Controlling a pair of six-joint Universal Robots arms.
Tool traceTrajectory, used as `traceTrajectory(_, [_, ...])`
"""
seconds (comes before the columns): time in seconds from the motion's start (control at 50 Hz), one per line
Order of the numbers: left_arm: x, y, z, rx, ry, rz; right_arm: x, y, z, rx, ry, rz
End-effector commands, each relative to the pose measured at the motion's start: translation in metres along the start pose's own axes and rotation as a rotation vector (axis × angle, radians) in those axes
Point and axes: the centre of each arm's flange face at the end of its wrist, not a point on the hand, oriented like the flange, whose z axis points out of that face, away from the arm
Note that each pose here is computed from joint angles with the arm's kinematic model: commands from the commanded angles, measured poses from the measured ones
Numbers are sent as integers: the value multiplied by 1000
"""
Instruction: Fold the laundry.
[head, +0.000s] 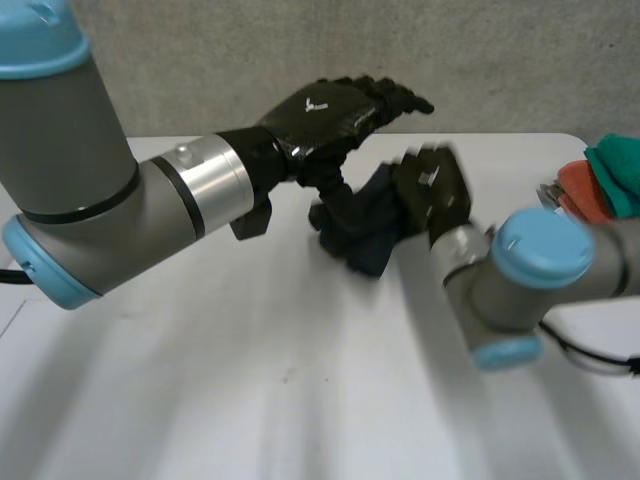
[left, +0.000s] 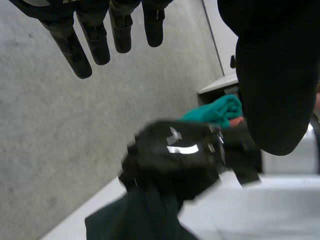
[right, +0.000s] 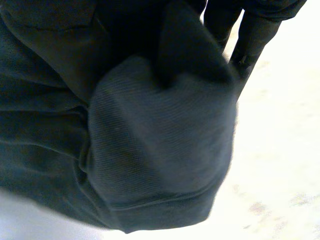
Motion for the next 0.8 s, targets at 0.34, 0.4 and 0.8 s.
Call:
traceTrajectory(0.34, [2, -36, -7, 125, -40, 12, 332, -20, 23, 86, 296, -25])
traceTrajectory(0.4, [2, -31, -7, 113, -38, 4, 355, 20, 13, 23, 286, -5])
traceTrajectory(0.8, [1, -9, -3, 57, -36, -21, 357, 158, -35, -246, 194, 56])
